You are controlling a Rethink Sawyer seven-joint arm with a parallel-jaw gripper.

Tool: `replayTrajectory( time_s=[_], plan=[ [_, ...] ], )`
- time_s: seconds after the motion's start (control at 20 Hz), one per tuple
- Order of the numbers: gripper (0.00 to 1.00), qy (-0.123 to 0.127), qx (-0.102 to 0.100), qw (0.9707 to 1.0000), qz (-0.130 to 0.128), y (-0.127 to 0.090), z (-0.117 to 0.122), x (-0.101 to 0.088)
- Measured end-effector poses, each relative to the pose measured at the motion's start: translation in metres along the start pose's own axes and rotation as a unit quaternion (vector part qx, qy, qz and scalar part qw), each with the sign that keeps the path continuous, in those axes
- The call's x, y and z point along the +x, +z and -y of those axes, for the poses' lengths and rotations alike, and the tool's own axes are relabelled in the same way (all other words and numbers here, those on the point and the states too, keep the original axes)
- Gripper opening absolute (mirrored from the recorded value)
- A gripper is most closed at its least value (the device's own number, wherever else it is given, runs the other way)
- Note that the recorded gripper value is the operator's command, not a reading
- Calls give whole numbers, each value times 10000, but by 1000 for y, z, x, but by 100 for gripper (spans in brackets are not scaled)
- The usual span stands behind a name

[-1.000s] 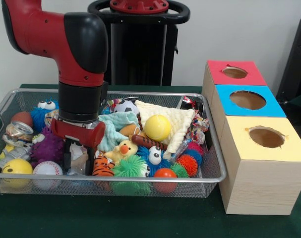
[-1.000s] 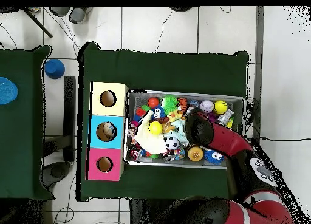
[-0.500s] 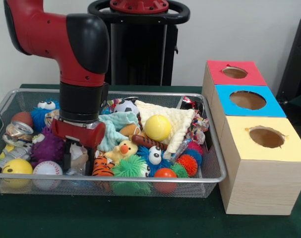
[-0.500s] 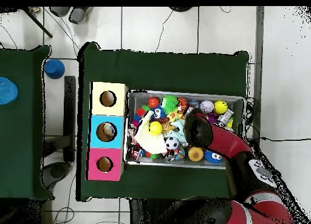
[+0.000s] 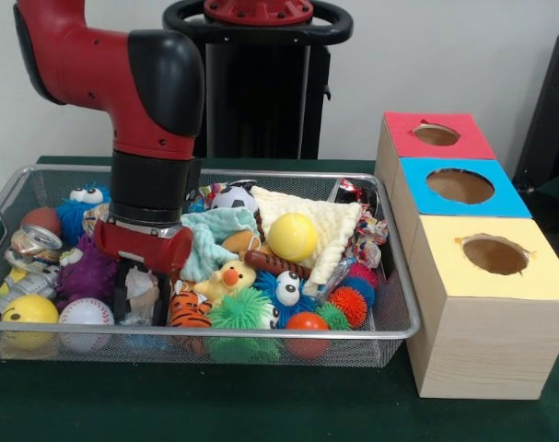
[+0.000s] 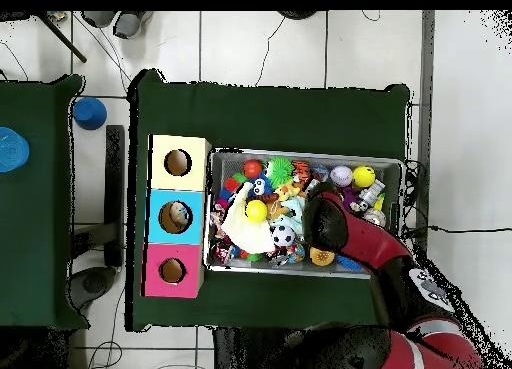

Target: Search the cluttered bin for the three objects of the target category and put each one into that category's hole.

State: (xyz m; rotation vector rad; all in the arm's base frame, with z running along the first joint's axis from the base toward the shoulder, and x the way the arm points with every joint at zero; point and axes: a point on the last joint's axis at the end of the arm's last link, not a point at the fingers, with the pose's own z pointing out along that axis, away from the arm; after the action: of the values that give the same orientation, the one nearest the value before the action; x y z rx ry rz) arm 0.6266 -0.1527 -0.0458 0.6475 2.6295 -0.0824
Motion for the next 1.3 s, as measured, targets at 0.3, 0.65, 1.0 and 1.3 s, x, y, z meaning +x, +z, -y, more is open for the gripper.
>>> replayTrajectory(
  time_s=[0.3,0.65,1.0,1.3],
  plan=[
    [100,12,-29,9995,300,1,0,6],
    [0,39,-44,9992,399,2,1,9],
    [0,113,-75,9992,383,2,3,9],
    [0,138,-83,9991,382,3,4,8]
  ],
)
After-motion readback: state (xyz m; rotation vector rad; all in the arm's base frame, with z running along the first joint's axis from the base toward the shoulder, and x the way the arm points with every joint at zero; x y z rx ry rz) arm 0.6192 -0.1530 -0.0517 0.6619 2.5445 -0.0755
